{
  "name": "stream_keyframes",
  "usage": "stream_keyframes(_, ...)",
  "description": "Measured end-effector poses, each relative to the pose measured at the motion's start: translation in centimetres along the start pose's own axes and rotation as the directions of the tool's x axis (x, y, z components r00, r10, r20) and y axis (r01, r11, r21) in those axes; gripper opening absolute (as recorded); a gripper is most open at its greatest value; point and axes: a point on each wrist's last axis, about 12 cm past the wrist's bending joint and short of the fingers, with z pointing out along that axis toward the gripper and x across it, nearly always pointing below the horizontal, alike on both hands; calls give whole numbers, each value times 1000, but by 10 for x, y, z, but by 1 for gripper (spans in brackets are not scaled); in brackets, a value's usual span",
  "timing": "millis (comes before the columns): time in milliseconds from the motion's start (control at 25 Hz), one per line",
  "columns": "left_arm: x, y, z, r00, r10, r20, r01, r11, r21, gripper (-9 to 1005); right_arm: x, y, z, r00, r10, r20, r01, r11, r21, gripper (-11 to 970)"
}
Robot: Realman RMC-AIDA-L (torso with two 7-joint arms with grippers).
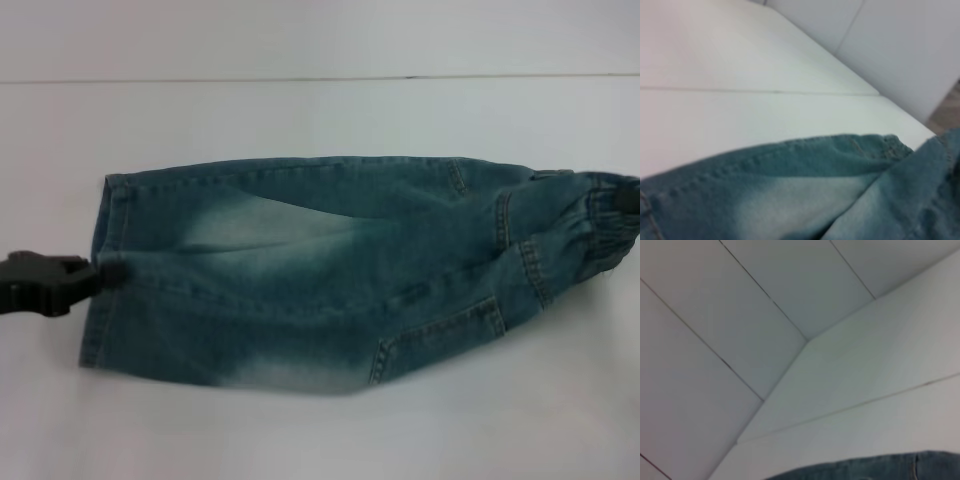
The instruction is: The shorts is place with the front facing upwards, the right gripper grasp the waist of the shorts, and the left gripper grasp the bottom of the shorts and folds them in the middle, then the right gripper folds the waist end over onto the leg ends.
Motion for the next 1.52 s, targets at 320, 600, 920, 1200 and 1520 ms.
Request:
stream_keyframes(320, -5, 6, -9, 998, -4, 70, 6, 999, -38, 49, -6, 2, -3, 999, 6, 43, -5, 1000, -23, 45)
stream_keyframes(600, -6, 9, -17, 991, -3, 136, 12, 998, -66, 50, -8, 0, -5, 994, 55, 96, -54, 998, -18, 45)
stream_keyframes(920, -6, 10, -18, 989, 2, 151, 9, 997, -74, 49, -8, -10, -11, 981, 166, 101, -170, 985, 39, 46)
stream_keyframes(1200, -11, 11, -16, 980, 19, 198, -5, 997, -73, 48, -14, -13, -11, 974, 190, 124, -198, 979, 55, 63)
stream_keyframes(1520, -20, 16, -5, 974, 28, 224, -8, 996, -93, 46, -19, -10, 4, 969, 198, 150, -205, 978, 32, 81)
